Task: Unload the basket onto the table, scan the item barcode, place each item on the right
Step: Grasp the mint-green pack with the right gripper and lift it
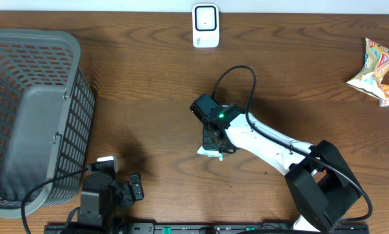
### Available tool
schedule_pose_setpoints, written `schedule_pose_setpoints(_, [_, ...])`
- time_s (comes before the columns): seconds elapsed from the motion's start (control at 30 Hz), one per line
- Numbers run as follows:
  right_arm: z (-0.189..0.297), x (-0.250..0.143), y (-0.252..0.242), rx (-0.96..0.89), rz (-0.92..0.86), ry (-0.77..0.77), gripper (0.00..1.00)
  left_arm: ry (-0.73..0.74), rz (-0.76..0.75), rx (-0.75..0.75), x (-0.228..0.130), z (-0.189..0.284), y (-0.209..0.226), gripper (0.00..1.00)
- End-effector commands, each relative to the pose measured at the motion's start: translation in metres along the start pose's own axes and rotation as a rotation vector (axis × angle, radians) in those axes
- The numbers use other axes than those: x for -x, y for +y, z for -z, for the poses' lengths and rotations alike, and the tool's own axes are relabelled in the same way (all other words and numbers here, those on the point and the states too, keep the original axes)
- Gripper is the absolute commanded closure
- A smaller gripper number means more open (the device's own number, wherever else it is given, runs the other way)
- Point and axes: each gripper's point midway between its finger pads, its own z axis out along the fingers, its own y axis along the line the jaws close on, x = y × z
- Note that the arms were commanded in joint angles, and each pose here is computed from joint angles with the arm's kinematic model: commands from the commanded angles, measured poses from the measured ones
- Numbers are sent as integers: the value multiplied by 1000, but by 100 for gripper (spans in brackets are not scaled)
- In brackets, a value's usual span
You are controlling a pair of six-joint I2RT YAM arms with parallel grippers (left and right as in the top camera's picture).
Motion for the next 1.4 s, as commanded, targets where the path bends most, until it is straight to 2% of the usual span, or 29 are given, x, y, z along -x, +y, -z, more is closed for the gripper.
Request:
schedule_pose_setpoints(0.0, [-10, -2, -1, 0, -4, -9, 99, -6, -9, 6, 2, 1, 1, 2])
schedule_pose_setpoints(0.13, [-18, -2, -3, 0, -12, -3, 98, -6, -9, 6, 2, 1, 1, 2])
schedule_pose_setpoints(0.2, [-20, -1, -7, -2, -27, 9, 95, -6, -9, 6, 1, 1, 1, 2])
schedule_pose_setpoints(0.3, [-23, -2, -17, -1, -66, 61, 83, -6, -9, 6, 2, 1, 1, 2])
schedule_pose_setpoints(0.4, [-23, 3, -39, -60, -98, 60, 78, -6, -9, 6, 1, 1, 1, 2])
schedule_pose_setpoints(0.5, [-16, 18, -59, -120, -107, 40, 82, -6, -9, 6, 2, 1, 1, 2])
schedule_pose_setpoints(0.63, [13, 46, -63, -110, -56, 24, 90, -6, -9, 6, 2, 1, 1, 2])
schedule_pose_setpoints(0.8, [58, 76, -41, -49, 44, -33, 73, -6, -9, 6, 2, 1, 1, 2])
schedule_pose_setpoints(0.9, [62, 72, -26, -37, 118, -45, 61, -6, -9, 6, 1, 1, 1, 2])
schedule_pose_setpoints(1.03, [50, 55, -22, -121, 207, -65, 45, -6, -9, 6, 2, 1, 1, 2])
schedule_pose_setpoints(1.07, [45, 51, -21, -149, 233, -76, 39, -6, -9, 6, 1, 1, 1, 2])
schedule_pose_setpoints(1.1, [42, 47, -21, -170, 250, -84, 29, -6, -9, 6, 1, 1, 1, 2])
schedule_pose_setpoints(1.17, [35, 39, -21, -223, 296, -109, 1, -6, -9, 6, 2, 1, 1, 2])
schedule_pose_setpoints(1.33, [34, 27, -8, -257, 425, -139, 1, -6, -9, 6, 1, 1, 1, 2])
schedule_pose_setpoints(1.37, [34, 27, -6, -256, 432, -145, 10, -6, -9, 6, 1, 1, 1, 2])
